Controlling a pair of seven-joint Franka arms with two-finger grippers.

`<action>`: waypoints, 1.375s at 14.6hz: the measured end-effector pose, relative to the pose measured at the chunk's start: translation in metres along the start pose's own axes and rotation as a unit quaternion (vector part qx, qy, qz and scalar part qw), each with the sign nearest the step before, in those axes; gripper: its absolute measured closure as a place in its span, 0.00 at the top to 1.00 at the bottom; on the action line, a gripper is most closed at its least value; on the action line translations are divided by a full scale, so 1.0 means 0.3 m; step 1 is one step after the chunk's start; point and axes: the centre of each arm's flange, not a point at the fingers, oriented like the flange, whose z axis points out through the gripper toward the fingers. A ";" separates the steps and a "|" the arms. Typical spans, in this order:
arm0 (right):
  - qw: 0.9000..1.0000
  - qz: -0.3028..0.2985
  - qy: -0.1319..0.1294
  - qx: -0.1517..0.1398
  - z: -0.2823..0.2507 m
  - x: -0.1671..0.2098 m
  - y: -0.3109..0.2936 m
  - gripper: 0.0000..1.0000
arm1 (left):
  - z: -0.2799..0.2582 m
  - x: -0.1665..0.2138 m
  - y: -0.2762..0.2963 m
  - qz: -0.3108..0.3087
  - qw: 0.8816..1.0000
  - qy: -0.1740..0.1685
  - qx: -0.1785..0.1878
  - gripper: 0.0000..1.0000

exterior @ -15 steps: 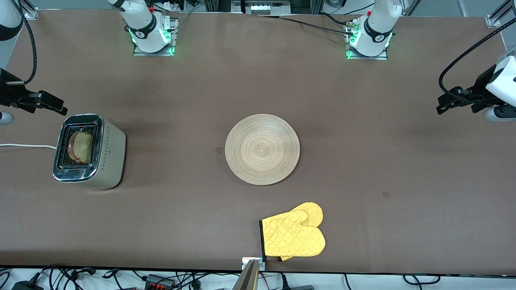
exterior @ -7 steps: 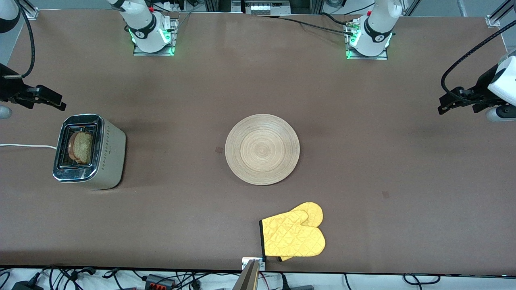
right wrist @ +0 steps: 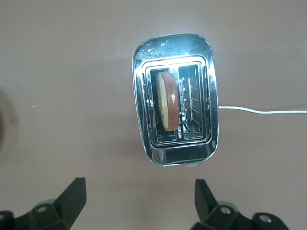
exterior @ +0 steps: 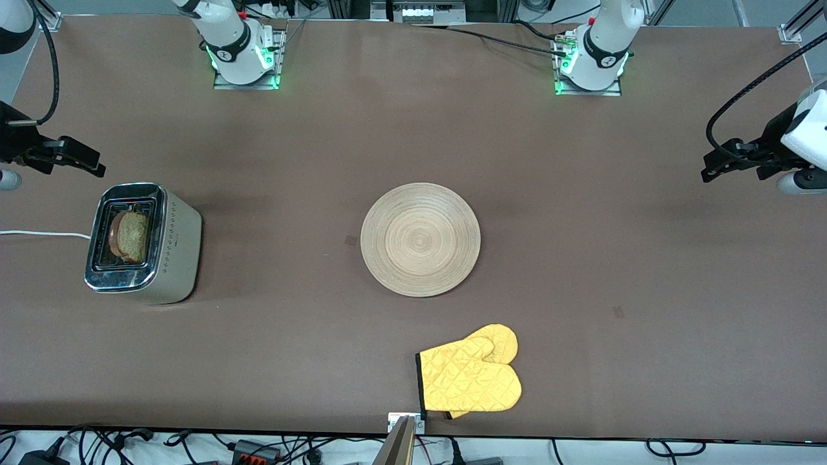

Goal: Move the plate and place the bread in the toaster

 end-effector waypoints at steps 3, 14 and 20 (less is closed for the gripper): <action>1.000 0.000 -0.003 0.000 0.001 -0.002 -0.001 1.00 | 0.001 -0.001 0.000 0.000 1.000 -0.001 0.000 1.00; 1.000 -0.006 -0.006 0.000 0.003 -0.004 -0.017 1.00 | 0.002 -0.003 0.001 0.000 1.000 -0.004 0.000 1.00; 1.000 -0.006 -0.007 0.000 0.004 -0.005 -0.016 1.00 | 0.002 -0.003 0.000 0.000 1.000 -0.004 0.000 1.00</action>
